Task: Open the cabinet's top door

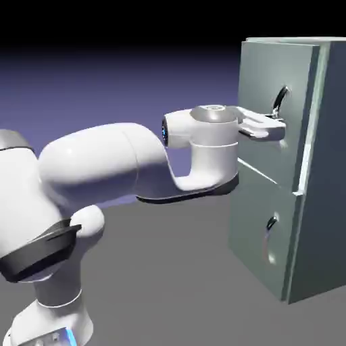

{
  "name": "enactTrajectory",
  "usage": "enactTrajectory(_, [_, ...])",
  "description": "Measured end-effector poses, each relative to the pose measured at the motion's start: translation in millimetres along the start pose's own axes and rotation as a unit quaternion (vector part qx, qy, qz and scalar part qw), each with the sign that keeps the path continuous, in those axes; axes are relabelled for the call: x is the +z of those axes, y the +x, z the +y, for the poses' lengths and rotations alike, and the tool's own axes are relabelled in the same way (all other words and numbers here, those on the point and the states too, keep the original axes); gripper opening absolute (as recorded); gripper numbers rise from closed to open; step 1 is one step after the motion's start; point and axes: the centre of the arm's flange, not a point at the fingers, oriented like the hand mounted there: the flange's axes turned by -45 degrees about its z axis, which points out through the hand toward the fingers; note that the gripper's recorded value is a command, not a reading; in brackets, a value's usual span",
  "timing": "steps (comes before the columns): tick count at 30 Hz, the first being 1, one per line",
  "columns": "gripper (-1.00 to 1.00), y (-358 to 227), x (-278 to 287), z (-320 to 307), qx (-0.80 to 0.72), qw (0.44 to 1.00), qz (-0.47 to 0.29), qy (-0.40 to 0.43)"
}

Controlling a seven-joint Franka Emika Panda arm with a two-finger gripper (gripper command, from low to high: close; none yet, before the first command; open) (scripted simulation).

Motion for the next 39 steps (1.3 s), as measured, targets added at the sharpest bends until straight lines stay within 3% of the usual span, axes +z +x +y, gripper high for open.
enactTrajectory(20, [-1.0,0,-107,117,0.0,0.959,0.0,0.283])
enactTrajectory(39, [-1.0,0,-133,273,0.0,0.84,0.0,0.542])
